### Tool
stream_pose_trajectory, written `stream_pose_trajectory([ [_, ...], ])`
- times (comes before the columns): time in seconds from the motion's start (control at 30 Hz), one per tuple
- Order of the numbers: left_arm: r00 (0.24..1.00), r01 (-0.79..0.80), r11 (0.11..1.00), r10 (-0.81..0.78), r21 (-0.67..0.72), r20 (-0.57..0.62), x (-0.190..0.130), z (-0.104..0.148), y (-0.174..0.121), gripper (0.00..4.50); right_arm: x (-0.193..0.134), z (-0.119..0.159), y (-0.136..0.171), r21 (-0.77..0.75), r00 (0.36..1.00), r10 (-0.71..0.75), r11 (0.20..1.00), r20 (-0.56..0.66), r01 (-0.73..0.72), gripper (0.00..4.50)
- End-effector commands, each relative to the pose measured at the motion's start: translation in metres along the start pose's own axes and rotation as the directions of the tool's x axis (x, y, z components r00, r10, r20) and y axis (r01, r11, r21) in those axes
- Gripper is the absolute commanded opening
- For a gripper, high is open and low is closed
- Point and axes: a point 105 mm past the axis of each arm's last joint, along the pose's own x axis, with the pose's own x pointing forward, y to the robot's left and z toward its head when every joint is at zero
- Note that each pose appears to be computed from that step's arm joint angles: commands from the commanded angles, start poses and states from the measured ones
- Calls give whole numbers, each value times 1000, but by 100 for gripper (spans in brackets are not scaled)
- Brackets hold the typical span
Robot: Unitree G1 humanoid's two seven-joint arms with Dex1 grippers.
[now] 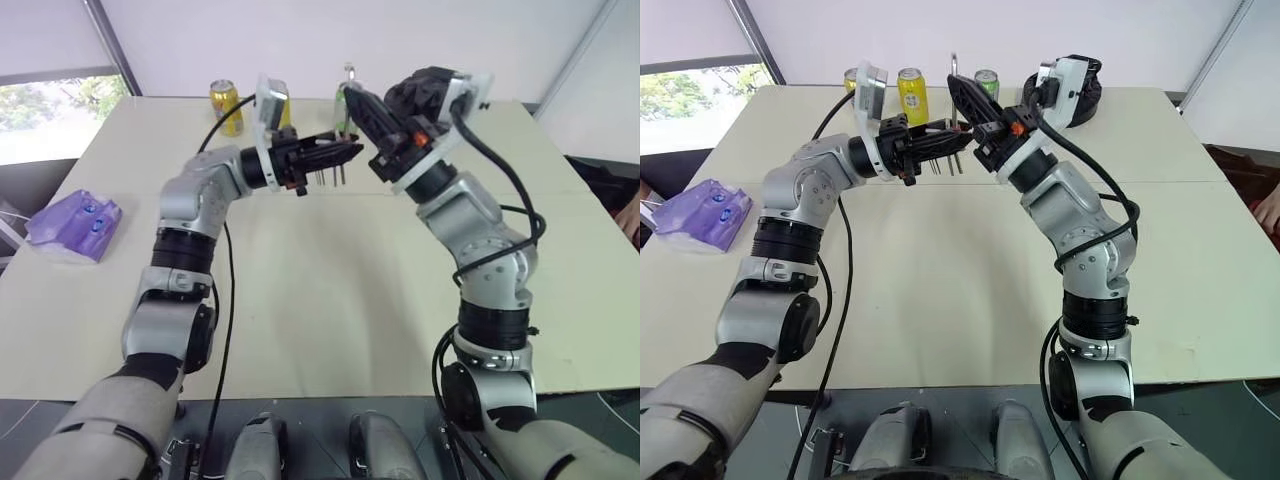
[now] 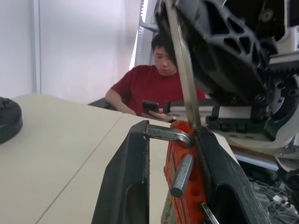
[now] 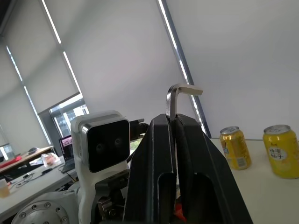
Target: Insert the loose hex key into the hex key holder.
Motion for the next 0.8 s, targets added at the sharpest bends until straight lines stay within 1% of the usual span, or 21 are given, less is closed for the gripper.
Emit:
stream_pose_trajectory([
  [0.03,998,46,996,-48,74,26,5,21,-11,57,0,4,2,-14,1000,16,1000,22,-16,3],
  [0.23,998,50,996,-52,71,21,2,20,-14,57,-4,0,-10,-21,1000,-13,1000,10,13,3],
  [0.4,999,38,997,-39,65,18,0,19,-12,57,-6,2,-18,-35,999,-33,999,13,34,3],
  [0.57,999,27,998,-29,59,39,1,23,-11,57,-9,0,-22,-46,999,-41,998,1,41,3],
  [0.67,998,25,999,-27,37,65,1,27,-10,57,-11,-2,-22,-54,999,-33,998,-11,33,3],
  [0.8,999,23,999,-25,45,45,2,24,-9,57,-15,-8,-11,-50,997,46,998,-68,-49,3],
])
